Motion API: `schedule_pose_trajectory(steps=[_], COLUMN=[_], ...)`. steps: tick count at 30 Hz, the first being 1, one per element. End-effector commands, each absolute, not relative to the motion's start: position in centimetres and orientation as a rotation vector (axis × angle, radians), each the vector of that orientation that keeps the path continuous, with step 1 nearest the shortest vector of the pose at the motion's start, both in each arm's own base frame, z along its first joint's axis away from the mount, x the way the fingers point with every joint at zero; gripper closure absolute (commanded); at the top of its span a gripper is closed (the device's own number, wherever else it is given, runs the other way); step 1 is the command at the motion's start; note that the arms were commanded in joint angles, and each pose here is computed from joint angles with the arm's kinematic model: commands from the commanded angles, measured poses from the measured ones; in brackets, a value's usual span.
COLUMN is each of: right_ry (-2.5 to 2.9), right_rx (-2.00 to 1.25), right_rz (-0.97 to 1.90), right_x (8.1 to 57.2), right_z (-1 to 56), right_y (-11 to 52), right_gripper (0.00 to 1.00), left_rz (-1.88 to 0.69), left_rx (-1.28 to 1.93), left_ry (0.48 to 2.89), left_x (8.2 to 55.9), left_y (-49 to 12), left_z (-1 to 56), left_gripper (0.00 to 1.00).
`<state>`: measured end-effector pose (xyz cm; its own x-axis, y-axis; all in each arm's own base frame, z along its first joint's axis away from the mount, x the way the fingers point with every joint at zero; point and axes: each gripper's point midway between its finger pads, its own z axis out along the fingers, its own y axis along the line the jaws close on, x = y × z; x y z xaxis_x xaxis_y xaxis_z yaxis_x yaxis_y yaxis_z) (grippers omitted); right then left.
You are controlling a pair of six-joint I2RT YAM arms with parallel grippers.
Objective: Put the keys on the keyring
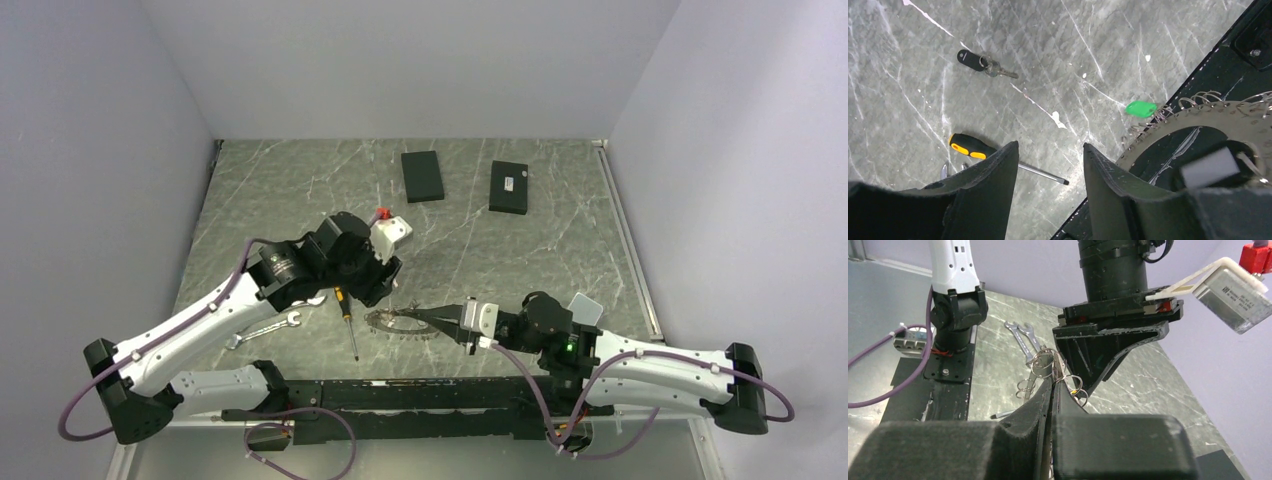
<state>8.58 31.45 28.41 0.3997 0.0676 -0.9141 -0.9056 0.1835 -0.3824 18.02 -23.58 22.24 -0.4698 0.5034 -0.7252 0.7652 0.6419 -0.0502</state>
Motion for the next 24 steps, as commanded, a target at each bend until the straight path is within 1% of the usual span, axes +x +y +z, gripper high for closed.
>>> schedule_pose_trajectory(steps=[1,5,7,8,10,13,16,22,24], right_ry=[0.852,0.896,0.914,0.924,0.923,0.92,0.91,0.898,0.89], right_rx=[-1.107,-1.109,-1.111,-1.111,-1.088,-1.072,-1.066,-1.091,-1.092], right_rz=[0.846,0.79,0.736,0.711,0.651,0.559,0.477,0.364,0.344], right_x=[8.8,9.9,10.9,11.3,12.3,13.7,14.5,15.1,15.0], right_z=[31.4,29.7,28.9,28.4,27.9,27.3,27.1,26.3,26.3], right_y=[31.6,32.1,32.4,32.6,32.7,33.0,33.4,34.0,34.0], right_gripper=[1.0,1.0,1.0,1.0,1.0,1.0,1.0,1.0,1.0], left_rz=[-0.535,-0.596,-0.635,-0.662,-0.707,-0.699,-0.706,-0.815,-0.804], left_rx=[0.886,0.774,0.74,0.73,0.693,0.632,0.583,0.568,0.558], left_ry=[2.03,1.985,2.005,2.018,2.062,2.137,2.196,2.253,2.285], left_x=[18.8,18.6,18.1,17.8,17.3,17.3,17.2,16.6,16.7], left_y=[-23.6,-23.2,-23.3,-23.5,-23.8,-23.7,-23.8,-25.8,-26.0], left_z=[26.3,30.6,31.6,32.0,32.2,31.6,30.6,29.3,28.5], left_gripper=[0.46,0.53,0.6,0.62,0.62,0.6,0.6,0.63,0.67])
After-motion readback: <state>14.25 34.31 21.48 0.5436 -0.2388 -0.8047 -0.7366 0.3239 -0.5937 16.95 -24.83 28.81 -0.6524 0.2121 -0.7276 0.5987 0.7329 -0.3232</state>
